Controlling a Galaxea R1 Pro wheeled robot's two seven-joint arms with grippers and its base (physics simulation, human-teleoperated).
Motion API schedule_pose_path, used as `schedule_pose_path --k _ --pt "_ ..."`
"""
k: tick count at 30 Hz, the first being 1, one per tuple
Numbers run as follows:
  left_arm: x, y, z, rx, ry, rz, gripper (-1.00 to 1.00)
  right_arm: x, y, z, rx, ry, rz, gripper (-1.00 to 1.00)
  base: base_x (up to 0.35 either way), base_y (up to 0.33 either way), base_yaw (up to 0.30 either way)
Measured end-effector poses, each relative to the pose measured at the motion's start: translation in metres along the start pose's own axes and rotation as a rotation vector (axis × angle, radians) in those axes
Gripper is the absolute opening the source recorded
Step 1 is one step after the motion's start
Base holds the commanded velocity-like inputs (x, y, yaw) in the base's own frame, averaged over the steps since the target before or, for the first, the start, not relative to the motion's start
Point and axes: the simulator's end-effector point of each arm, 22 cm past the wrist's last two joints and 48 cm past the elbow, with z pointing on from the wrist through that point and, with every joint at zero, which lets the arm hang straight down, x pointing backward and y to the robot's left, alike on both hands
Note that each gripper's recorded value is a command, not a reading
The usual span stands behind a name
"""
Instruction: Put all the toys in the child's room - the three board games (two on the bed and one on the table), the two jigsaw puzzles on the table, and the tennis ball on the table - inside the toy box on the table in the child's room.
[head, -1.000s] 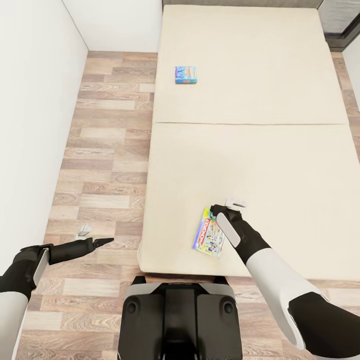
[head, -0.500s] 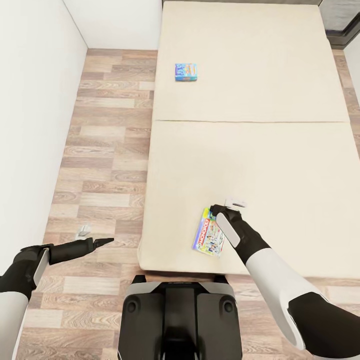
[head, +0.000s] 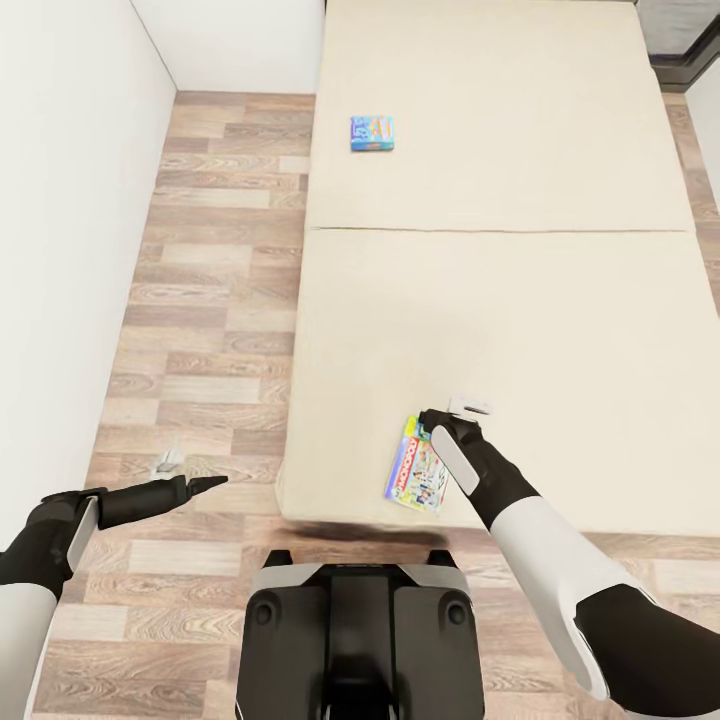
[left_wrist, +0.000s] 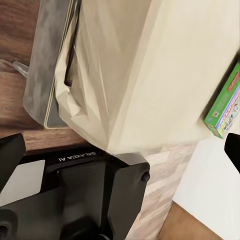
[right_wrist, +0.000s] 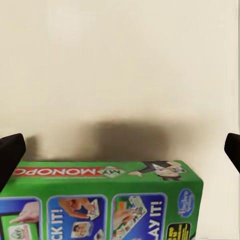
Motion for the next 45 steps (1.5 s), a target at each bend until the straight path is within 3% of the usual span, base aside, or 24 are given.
schedule_pose_path --k 19,45 --pt "0.0001 -0.0002 0.0003 0.001 0.000 -0.001 1.00 -0.0003 0.0003 -0.0001 0.000 -0.002 -0.002 1.00 -0.161 0.000 0.000" --pt "0.0004 -0.0005 0.0004 0.001 0.001 -0.002 1.00 -0.0011 0.0005 -0.0003 0.000 -0.007 -0.002 1.00 -0.012 0.000 0.000"
